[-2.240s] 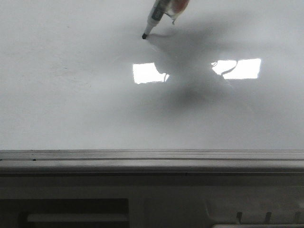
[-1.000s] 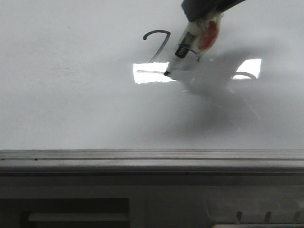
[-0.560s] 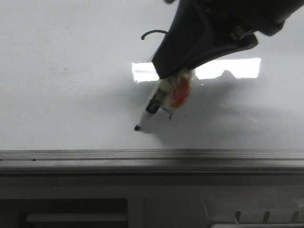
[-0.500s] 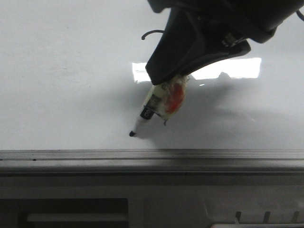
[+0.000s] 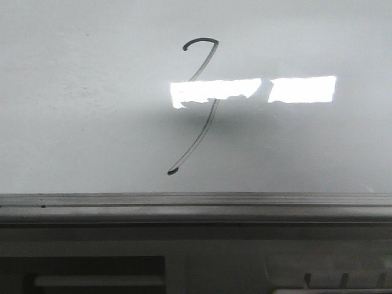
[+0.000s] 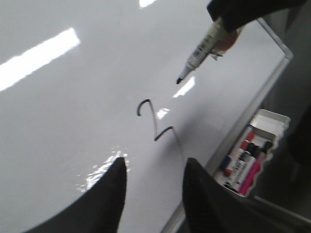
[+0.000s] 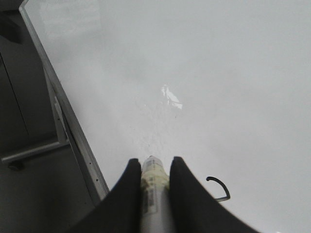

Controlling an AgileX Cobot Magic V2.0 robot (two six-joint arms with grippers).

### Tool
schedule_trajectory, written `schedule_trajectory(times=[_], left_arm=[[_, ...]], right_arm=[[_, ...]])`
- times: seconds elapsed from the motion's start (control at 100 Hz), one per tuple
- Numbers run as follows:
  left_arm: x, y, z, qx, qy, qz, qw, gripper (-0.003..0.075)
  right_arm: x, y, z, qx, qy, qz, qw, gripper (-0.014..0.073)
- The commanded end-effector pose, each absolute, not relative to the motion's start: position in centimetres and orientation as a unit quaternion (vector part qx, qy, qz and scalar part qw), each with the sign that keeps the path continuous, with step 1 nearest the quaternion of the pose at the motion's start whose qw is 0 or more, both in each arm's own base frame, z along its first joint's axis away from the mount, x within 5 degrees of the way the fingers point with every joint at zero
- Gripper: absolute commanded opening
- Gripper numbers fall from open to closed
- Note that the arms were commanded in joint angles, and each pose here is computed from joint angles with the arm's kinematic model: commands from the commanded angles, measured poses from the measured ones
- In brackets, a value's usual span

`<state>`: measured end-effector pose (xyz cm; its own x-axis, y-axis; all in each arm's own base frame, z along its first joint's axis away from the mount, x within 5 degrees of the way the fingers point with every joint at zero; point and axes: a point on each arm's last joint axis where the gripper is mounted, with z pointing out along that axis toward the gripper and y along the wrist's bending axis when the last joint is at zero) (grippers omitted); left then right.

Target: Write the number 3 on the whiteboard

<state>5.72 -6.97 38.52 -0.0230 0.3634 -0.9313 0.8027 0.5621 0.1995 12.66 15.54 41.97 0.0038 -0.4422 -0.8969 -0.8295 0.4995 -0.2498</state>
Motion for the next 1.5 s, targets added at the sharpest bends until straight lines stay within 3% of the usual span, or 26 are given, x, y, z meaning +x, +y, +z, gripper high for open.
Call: schedule_trajectory(times=[0.0,0.14,0.31,0.48,0.91,1.08,1.22,1.31,1.4,1.49], left_arm=[[6.7,-8.9,39.6,0.448,0.665,-0.241,0.548,0.0396],[8.0,-11.3,39.3,0.502,0.655,-0.275,0.492,0.0398],[9.6,-13.2,39.4,0.522,0.658,-0.282,0.465,0.0398],[10.3,-14.5,38.9,0.540,0.664,-0.291,0.429,0.0386],[10.5,-14.8,38.8,0.537,0.666,-0.298,0.424,0.0280],[10.5,-14.8,38.8,0.537,0.666,-0.297,0.425,0.0160],[10.5,-14.8,38.8,0.537,0.666,-0.297,0.425,-0.0024],[10.5,-14.8,38.8,0.537,0.666,-0.297,0.425,-0.0020],[10.5,-14.8,38.9,0.536,0.665,-0.298,0.425,-0.0020],[10.5,-14.8,39.0,0.531,0.666,-0.304,0.427,-0.0020]], right_arm=[[12.5,15.8,42.8,-0.492,0.653,0.166,0.551,-0.0062],[11.2,17.1,42.4,-0.529,0.638,0.185,0.529,-0.0062],[9.7,18.2,42.9,-0.544,0.600,0.217,0.545,-0.0062],[9.3,18.5,43.0,-0.547,0.592,0.228,0.546,-0.0062],[7.9,20.6,42.7,-0.572,0.559,0.257,0.543,-0.0062],[7.9,21.0,42.7,-0.570,0.554,0.261,0.548,-0.0062],[7.9,21.1,42.8,-0.567,0.552,0.262,0.552,-0.0062],[7.9,21.1,42.8,-0.568,0.552,0.262,0.552,-0.0057],[8.0,21.1,42.8,-0.569,0.551,0.259,0.552,0.0017],[8.2,20.8,42.9,-0.567,0.550,0.249,0.560,0.0232]])
